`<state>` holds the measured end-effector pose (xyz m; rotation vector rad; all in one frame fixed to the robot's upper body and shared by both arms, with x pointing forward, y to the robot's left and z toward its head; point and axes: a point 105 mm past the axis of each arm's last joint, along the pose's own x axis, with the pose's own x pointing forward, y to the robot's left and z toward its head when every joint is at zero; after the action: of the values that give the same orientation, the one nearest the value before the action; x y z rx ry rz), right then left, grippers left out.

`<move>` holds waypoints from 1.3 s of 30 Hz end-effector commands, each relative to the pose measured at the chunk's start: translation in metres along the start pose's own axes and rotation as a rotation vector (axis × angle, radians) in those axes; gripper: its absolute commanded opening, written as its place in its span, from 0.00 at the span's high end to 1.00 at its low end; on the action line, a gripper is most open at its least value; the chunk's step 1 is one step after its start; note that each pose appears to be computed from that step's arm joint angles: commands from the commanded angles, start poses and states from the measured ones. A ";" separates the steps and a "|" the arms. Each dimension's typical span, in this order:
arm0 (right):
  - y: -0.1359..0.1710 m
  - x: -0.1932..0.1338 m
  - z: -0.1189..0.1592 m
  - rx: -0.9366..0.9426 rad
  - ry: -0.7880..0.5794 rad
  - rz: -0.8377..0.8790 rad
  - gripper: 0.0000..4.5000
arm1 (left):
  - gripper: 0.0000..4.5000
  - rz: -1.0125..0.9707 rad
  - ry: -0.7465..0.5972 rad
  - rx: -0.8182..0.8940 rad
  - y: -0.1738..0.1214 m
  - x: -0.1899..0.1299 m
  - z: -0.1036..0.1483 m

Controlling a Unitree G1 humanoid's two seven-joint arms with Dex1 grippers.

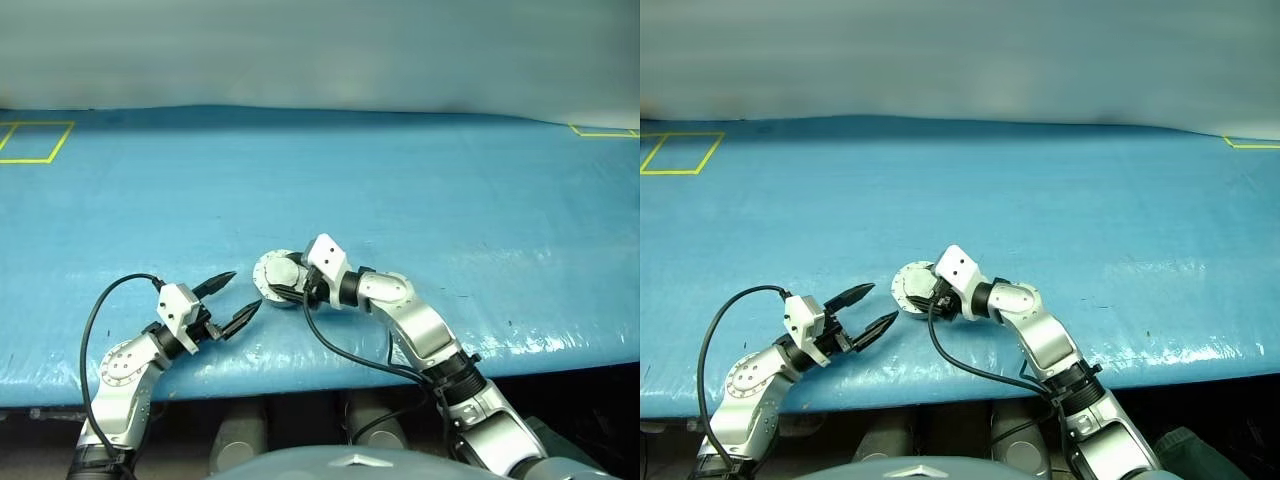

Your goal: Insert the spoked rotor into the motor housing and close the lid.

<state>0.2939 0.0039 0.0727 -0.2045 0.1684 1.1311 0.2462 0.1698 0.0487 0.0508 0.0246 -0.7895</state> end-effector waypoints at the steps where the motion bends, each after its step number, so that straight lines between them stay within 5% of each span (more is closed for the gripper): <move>1: 0.001 0.002 0.015 -0.003 -0.050 0.007 0.33 | 0.09 -0.005 -0.035 0.024 0.000 0.000 0.011; 17: 0.008 0.001 0.024 -0.068 -0.014 0.074 0.33 | 0.09 -0.011 -0.030 0.018 -0.002 0.001 0.008; 39: 0.002 0.005 -0.009 -0.058 0.094 0.036 0.33 | 0.09 0.009 -0.040 0.004 -0.001 0.001 0.010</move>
<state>0.2949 0.0077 0.0717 -0.2818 0.1912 1.1597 0.2446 0.1697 0.0463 0.0429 0.0335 -0.7854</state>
